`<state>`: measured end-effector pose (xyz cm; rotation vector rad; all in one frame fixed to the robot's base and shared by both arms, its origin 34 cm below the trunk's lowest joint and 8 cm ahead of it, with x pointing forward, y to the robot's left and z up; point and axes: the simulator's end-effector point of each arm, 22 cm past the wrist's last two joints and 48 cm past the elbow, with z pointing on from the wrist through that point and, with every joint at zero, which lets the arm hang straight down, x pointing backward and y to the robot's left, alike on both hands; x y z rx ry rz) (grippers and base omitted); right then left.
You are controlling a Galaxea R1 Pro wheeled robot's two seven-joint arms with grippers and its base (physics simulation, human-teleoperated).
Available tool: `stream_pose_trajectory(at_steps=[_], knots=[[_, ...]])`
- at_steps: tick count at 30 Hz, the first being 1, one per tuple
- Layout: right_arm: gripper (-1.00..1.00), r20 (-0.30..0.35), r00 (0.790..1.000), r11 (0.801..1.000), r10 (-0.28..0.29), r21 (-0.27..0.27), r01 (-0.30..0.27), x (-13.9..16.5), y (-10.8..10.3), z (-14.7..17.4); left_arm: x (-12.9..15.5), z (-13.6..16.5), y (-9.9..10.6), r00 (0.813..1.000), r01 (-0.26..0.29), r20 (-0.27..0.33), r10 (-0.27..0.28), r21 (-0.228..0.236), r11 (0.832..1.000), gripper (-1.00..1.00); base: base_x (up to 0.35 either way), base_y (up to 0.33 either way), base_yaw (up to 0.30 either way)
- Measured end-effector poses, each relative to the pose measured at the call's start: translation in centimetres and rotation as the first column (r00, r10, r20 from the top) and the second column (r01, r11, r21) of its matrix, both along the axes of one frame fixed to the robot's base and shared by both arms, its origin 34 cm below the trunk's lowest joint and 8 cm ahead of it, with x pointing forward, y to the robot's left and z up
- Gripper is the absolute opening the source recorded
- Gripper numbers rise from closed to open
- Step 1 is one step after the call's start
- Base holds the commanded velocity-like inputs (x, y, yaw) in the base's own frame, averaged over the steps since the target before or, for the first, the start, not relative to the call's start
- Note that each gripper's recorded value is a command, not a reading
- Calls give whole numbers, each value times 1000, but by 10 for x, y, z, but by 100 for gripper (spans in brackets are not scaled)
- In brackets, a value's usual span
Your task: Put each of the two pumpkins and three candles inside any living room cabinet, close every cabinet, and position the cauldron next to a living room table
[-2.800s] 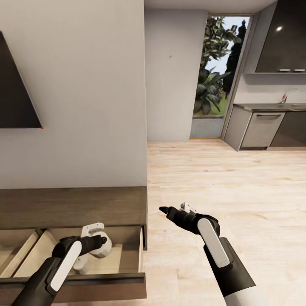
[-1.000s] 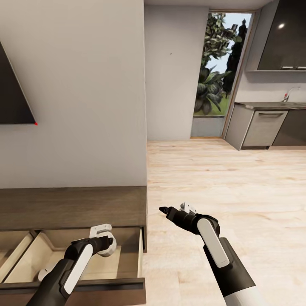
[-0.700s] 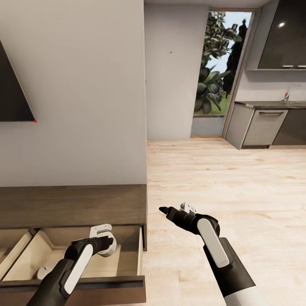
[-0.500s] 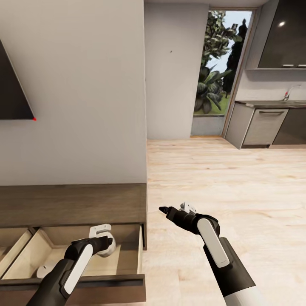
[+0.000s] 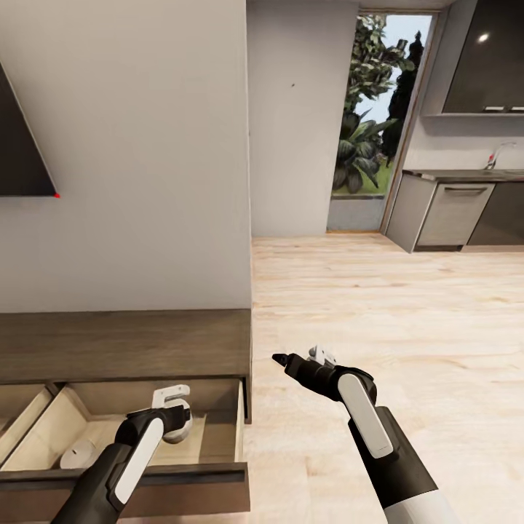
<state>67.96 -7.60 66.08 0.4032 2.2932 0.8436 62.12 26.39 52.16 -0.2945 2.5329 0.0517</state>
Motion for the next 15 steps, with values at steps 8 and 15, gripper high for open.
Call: stream_pose_trajectory(at_steps=[8,15], knots=[[100,-2,1000,1000,1,0,-1,-4,0,-18,-3,-17,-2,1000,2,0,-2,-2,1000,-100,0,0,0],[100,-3,1000,1000,0,-1,0,-7,0,-33,-7,-32,-2,1000,2,0,-2,-2,1000,-100,0,0,0]])
